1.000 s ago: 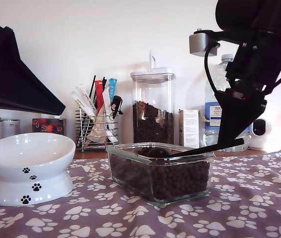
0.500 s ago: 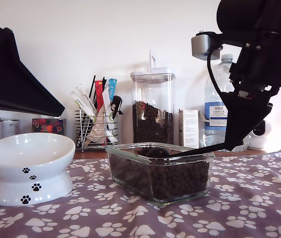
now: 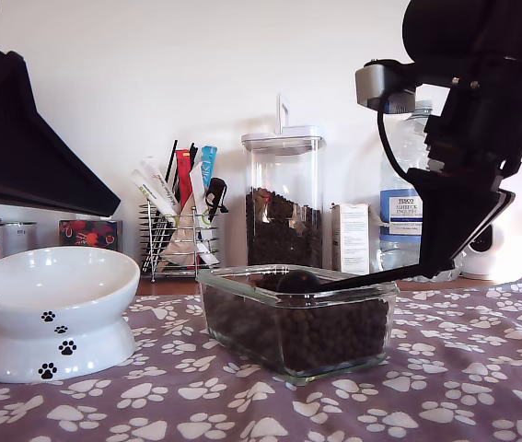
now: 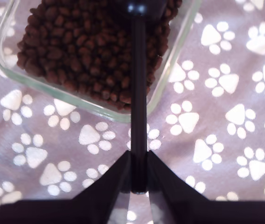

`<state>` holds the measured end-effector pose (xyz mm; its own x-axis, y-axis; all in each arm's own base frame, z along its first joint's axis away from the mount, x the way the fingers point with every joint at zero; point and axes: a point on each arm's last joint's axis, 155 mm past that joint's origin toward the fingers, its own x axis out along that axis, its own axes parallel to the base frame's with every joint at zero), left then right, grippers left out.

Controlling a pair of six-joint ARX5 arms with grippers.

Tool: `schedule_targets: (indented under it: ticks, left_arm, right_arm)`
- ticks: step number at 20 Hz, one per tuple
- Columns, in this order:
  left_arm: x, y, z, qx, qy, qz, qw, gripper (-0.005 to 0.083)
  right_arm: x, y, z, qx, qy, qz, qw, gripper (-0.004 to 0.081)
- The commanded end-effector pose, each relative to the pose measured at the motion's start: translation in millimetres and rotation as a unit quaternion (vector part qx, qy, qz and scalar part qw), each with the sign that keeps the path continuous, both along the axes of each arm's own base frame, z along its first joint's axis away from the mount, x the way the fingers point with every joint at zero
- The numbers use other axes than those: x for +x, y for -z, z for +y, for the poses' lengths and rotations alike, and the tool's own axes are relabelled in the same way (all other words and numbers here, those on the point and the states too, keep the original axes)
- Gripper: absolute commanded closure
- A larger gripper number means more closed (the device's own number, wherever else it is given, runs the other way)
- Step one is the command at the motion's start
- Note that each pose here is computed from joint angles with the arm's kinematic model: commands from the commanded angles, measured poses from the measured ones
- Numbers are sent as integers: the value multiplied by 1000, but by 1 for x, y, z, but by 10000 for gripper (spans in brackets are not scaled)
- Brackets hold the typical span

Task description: Measure one spoon of cat food and pour it into the food bowl

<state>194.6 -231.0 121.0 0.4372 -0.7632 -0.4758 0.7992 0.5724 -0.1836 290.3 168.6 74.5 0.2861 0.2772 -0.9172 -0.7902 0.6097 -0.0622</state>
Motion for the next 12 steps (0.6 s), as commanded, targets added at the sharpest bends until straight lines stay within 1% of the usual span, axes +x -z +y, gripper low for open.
schedule_targets:
  ticks: [1,3,4,5,7,9,11,12]
  left_arm:
    - [-2,6,1,3,3,2,1000,793]
    - [-2,6,1,3,3,2,1000,793]
    - [-2,5,1,3,3,2,1000,793]
    - [-2,5,1,3,3,2,1000,793]
    - [-2,5,1,3,3,1,1000,793]
    - [-2,5,1,3,2,1,1000,793]
    - [-2,5,1,3,2,0,1000,793]
    - [-2,5,1,3,2,0,1000,793]
  right_arm:
    - [6,-13,9,22,21,1,1000,783]
    - [1,-19,15,54,62,31,996,783]
    - [-4,-21,22,76,80,53,992,783]
    - [-10,-23,28,98,92,76,988,783]
    - [-20,-25,37,136,135,125,974,783]
    - [-27,-31,45,177,169,172,954,783]
    - [-31,-40,48,226,200,225,926,783]
    - [-33,-45,47,249,208,250,912,783]
